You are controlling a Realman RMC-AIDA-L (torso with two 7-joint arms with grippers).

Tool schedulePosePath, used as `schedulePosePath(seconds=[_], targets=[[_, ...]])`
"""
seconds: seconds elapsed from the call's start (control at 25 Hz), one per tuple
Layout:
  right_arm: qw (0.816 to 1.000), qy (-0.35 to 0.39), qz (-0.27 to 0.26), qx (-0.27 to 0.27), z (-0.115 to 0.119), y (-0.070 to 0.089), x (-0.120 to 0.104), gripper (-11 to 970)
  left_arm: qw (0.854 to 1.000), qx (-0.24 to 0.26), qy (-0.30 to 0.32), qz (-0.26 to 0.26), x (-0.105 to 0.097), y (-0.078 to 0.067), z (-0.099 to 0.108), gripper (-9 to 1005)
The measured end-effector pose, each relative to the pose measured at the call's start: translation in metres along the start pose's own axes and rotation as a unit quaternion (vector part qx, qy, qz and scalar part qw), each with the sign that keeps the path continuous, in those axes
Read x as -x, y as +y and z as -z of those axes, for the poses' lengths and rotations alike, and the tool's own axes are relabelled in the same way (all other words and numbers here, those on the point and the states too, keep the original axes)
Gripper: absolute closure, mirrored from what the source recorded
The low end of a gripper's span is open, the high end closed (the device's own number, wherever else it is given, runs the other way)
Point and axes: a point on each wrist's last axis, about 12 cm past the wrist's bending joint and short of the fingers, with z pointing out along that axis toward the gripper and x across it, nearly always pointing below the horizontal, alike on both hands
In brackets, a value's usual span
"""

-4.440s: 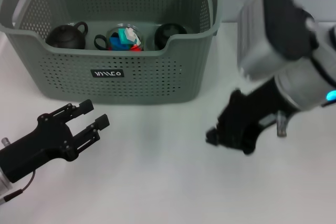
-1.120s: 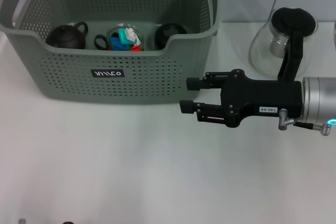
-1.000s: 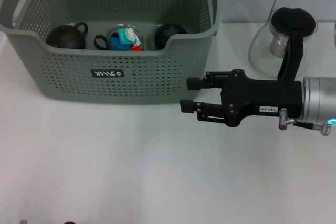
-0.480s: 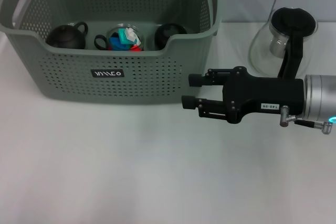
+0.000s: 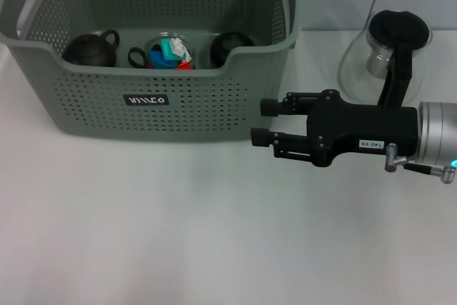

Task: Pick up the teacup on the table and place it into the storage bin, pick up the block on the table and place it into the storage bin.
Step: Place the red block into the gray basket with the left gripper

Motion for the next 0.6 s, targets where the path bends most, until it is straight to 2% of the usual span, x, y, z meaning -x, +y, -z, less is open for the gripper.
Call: schedulePosePath(seconds=[0.6], targets=[[1.0,-0.003,-0.001,-0.002,0.0012,-0.0004,0.0003,380,1.0,0.005,0.01,0.005,-0.0038,0.0016,-0.0071,522]])
